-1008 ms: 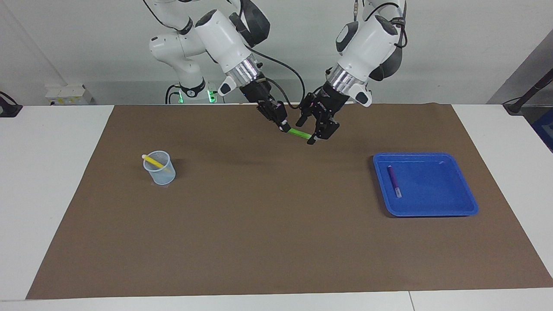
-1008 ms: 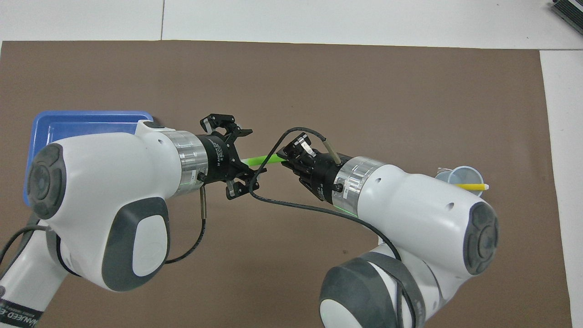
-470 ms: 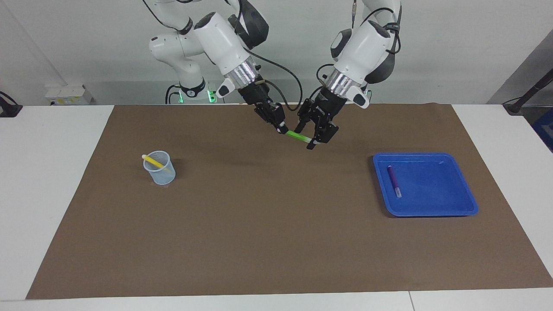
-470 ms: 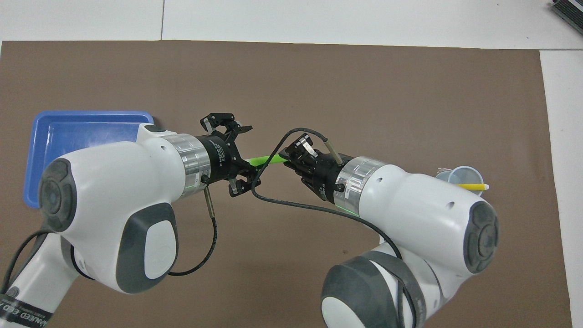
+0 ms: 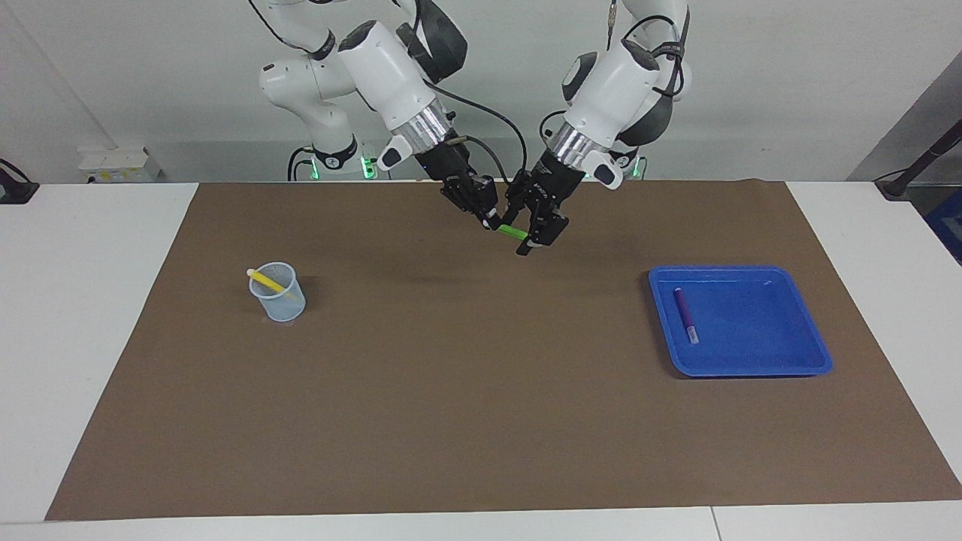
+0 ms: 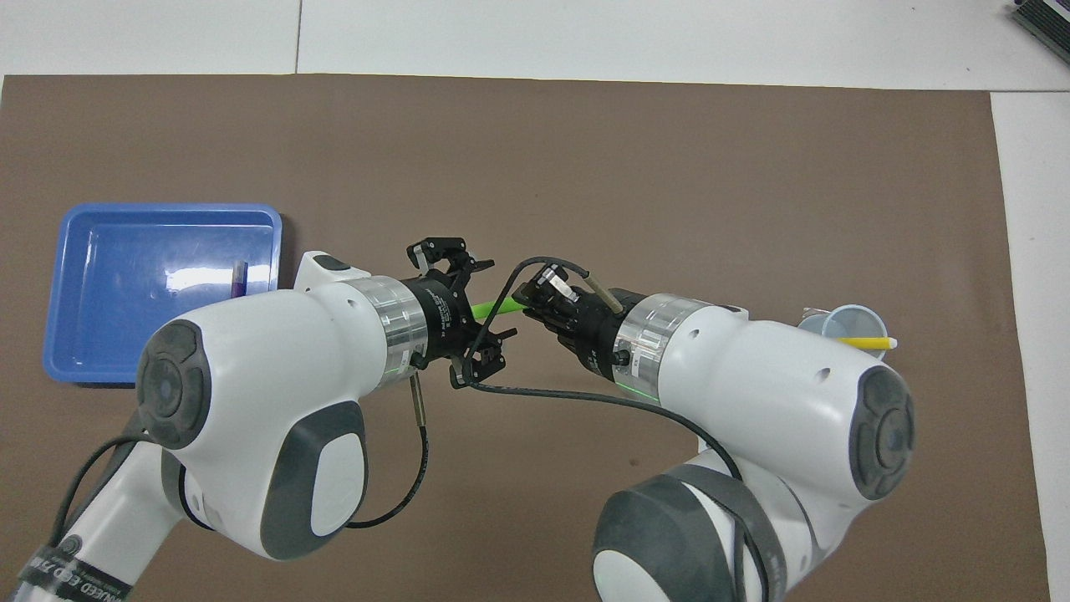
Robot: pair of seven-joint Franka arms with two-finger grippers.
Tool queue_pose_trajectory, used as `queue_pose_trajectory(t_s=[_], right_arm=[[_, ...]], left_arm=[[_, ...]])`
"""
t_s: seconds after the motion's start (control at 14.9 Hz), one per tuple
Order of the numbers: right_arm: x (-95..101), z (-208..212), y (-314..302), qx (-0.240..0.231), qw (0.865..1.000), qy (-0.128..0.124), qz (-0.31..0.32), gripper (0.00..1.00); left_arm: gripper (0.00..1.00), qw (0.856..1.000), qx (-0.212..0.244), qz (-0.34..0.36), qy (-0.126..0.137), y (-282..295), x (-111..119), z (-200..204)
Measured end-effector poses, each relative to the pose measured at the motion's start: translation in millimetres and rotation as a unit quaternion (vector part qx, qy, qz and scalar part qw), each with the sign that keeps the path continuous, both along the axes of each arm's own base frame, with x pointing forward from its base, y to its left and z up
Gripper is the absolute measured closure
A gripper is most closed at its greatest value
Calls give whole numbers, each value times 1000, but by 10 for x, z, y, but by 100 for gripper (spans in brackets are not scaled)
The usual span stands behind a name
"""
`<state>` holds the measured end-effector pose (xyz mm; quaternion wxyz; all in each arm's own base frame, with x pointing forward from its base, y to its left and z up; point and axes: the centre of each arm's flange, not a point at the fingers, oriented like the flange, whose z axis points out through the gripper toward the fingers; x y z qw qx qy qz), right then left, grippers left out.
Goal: Right arm passes pens to left for tray arrangement
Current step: 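Close the left gripper on the green pen, open the right gripper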
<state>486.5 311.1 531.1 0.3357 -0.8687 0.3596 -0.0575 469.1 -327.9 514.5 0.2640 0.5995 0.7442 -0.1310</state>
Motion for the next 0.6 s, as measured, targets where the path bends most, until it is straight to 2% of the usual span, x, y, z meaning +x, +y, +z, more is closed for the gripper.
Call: queue_pose_trajectory(t_s=[0.2, 0.27, 0.34, 0.47, 0.54, 0.6], right_arm=[[-5, 5, -2, 0, 1000, 0, 0, 81], [-5, 2, -3, 0, 1000, 0, 0, 81], [-5, 2, -3, 0, 1000, 0, 0, 81], [-6, 2, -3, 0, 1000, 0, 0, 81], [-6, 2, -3, 0, 1000, 0, 0, 81], [-6, 2, -3, 0, 1000, 0, 0, 81]], left_arm=[[20, 1000, 1, -2, 1, -8, -8, -4], [27, 1000, 1, -2, 1, -2, -4, -5], [39, 1000, 2, -3, 1, 5, -1, -7], [44, 1000, 5, -10, 3, 24, -5, -5], [54, 1000, 7, -13, 4, 45, -9, 9], [59, 1000, 9, -15, 4, 66, -11, 28]])
